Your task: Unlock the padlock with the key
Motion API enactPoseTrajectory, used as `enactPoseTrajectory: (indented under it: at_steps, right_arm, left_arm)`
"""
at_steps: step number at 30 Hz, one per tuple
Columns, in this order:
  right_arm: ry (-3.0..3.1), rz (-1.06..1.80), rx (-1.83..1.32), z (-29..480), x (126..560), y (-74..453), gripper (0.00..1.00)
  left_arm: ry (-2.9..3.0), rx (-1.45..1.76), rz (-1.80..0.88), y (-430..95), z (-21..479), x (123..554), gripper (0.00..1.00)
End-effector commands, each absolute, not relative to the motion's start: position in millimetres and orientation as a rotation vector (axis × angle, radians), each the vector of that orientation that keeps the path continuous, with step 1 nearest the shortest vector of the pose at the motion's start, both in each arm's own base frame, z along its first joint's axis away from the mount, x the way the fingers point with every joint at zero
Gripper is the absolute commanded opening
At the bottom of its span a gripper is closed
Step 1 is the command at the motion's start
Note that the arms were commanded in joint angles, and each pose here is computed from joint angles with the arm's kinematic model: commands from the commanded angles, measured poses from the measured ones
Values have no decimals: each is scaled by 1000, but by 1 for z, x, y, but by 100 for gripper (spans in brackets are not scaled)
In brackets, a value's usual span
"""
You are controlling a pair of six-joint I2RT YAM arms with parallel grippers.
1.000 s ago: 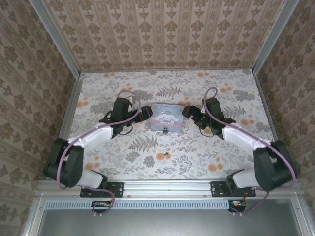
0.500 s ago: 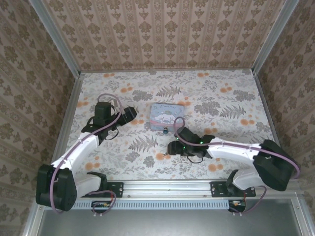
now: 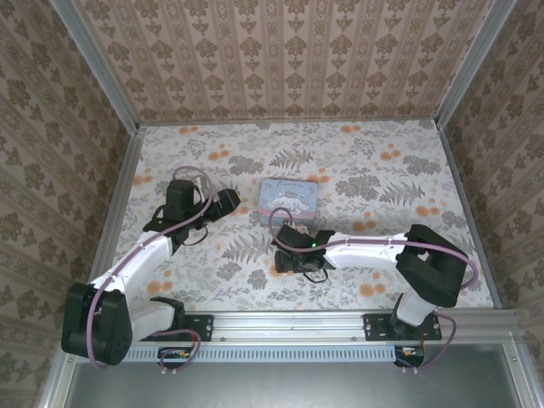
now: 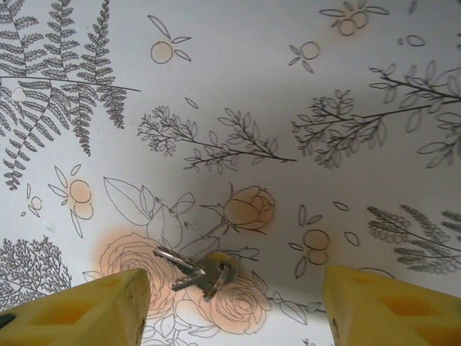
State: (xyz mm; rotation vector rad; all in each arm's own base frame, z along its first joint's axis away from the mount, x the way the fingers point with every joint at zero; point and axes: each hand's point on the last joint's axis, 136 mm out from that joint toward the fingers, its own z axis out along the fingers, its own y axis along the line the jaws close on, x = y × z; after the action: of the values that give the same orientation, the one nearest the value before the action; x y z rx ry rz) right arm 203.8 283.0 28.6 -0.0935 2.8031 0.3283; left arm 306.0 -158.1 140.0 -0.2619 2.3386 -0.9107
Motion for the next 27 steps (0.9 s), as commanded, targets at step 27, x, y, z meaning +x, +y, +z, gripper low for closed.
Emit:
enactPoseTrajectory:
  at_steps: [27]
  right_arm:
    - [2861, 27, -297, -6, 190, 291, 42]
  left_arm:
    - [2361, -256, -949, -172, 128, 304, 100]
